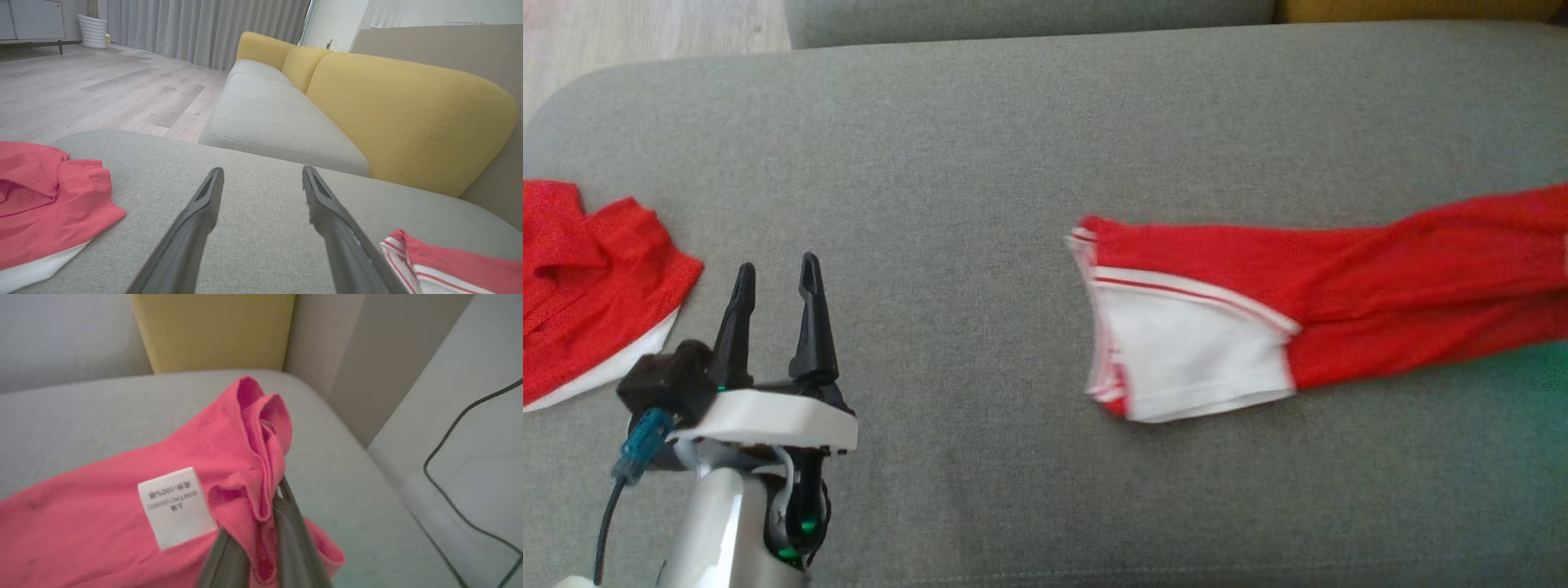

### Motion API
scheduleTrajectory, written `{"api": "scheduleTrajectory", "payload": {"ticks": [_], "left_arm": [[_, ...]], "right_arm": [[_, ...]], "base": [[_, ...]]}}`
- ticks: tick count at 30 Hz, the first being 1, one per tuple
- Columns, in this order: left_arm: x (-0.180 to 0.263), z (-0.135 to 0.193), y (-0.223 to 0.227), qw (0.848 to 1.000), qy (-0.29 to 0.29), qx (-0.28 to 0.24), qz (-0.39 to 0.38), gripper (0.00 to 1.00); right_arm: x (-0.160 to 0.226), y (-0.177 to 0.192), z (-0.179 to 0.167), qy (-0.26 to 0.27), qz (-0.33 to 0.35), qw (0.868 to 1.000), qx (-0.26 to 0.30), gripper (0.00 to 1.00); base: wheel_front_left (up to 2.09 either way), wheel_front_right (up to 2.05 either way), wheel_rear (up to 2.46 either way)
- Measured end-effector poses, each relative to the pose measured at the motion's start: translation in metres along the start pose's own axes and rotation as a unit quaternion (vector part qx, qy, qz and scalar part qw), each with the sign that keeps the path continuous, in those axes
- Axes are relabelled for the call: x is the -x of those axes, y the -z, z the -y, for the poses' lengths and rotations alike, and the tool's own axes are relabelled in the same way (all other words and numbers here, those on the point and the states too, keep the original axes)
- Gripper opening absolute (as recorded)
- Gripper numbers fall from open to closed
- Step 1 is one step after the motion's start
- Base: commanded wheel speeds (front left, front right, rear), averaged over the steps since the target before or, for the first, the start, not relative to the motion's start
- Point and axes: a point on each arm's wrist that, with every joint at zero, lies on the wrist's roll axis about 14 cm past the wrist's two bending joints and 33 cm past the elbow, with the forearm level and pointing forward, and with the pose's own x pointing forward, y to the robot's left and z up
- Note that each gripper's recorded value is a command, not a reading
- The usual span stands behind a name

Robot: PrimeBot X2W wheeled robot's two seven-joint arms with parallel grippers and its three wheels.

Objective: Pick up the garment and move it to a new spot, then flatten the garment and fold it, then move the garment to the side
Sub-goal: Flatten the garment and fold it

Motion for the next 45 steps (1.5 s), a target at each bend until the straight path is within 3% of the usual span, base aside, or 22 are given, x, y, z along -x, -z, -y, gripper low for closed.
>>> {"api": "scheduleTrajectory", "payload": {"ticks": [2,5,15,20,24,31,45], "left_arm": [[0.001,0.000,-0.003,1.000,-0.002,0.002,0.004,1.00],[0.003,0.001,-0.007,1.000,-0.001,0.005,0.009,1.00],[0.012,0.009,-0.018,1.000,0.008,0.011,0.022,1.00],[0.017,0.012,-0.021,1.000,0.010,0.015,0.025,1.00],[0.020,0.013,-0.018,1.000,0.011,0.015,0.022,1.00],[0.022,0.007,-0.015,1.000,0.004,0.017,0.017,1.00],[0.023,-0.005,0.000,1.000,-0.015,0.020,-0.005,1.00]], "right_arm": [[0.000,-0.019,0.010,0.012,0.024,1.000,-0.007,0.00],[0.002,-0.015,-0.006,-0.001,0.019,1.000,-0.012,0.00],[0.018,-0.010,-0.119,-0.104,0.005,0.992,-0.069,0.00],[0.038,-0.030,-0.194,-0.185,0.015,0.978,-0.095,0.00],[0.052,-0.045,-0.228,-0.234,0.024,0.966,-0.110,0.00],[0.087,-0.014,-0.280,-0.325,-0.023,0.936,-0.130,0.00],[0.113,0.017,-0.318,-0.385,-0.062,0.910,-0.142,0.00]], "base": [[0.00,0.00,0.00],[0.00,0.00,0.00],[0.00,0.00,0.00],[0.00,0.00,0.00],[0.00,0.00,0.00],[0.00,0.00,0.00],[0.00,0.00,0.00]]}}
